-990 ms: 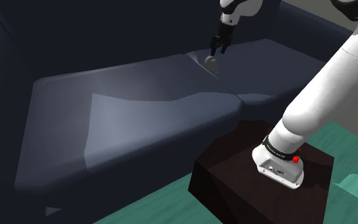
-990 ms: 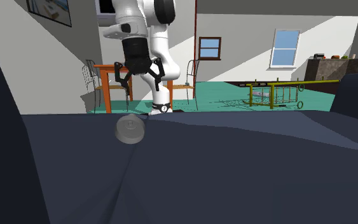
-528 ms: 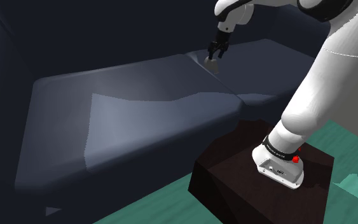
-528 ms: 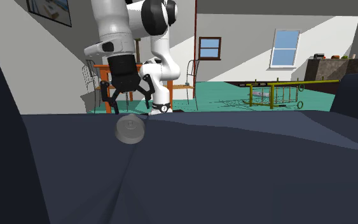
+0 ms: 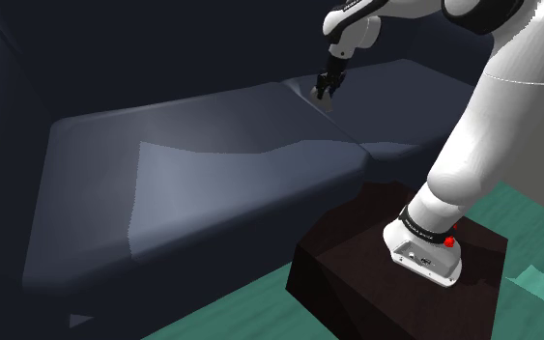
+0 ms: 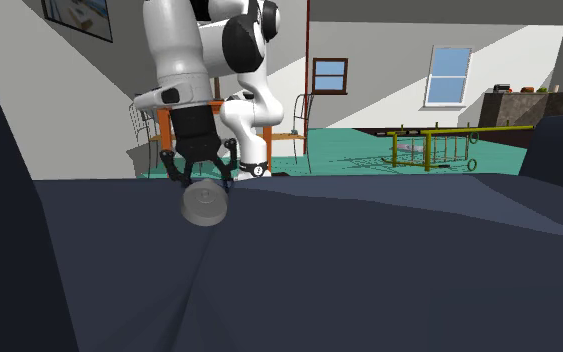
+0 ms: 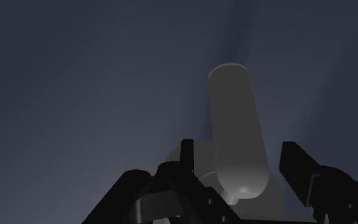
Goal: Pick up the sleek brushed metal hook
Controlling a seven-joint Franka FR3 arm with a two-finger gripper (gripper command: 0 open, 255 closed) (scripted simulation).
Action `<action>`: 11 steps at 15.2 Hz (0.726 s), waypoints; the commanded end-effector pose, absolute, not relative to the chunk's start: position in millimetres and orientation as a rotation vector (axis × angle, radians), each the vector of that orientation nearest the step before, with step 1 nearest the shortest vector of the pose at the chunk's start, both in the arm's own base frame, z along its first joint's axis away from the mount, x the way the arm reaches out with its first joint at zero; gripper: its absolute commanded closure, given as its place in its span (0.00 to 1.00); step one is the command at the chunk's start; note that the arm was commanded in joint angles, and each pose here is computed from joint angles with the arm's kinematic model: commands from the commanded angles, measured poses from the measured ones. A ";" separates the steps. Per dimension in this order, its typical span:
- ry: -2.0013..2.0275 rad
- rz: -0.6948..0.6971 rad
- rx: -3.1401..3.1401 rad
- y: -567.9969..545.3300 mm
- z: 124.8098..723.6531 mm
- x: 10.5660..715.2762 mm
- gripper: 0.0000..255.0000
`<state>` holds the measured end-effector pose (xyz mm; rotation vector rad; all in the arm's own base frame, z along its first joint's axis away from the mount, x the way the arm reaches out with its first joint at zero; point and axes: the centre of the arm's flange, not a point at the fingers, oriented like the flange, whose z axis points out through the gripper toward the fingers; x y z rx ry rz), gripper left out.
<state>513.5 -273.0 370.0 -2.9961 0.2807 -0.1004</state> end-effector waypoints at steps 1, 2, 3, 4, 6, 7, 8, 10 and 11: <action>0.281 -0.101 -2.996 -273.0 369.3 513.3 1.00; 0.281 -0.101 -2.996 -272.9 369.2 513.2 1.00; 0.281 -0.101 -2.996 -272.9 369.1 513.2 1.00; 0.281 -0.101 -2.996 -272.9 369.2 513.2 1.00; 0.281 -0.101 -2.996 -273.1 369.1 513.2 1.00; 0.281 -0.101 -2.996 -273.2 369.0 513.2 1.00; 0.281 -0.101 -2.996 -273.1 369.0 513.3 1.00; 0.281 -0.101 -2.996 -273.3 374.2 513.6 1.00; 0.281 -0.101 -2.996 -273.3 379.5 513.6 1.00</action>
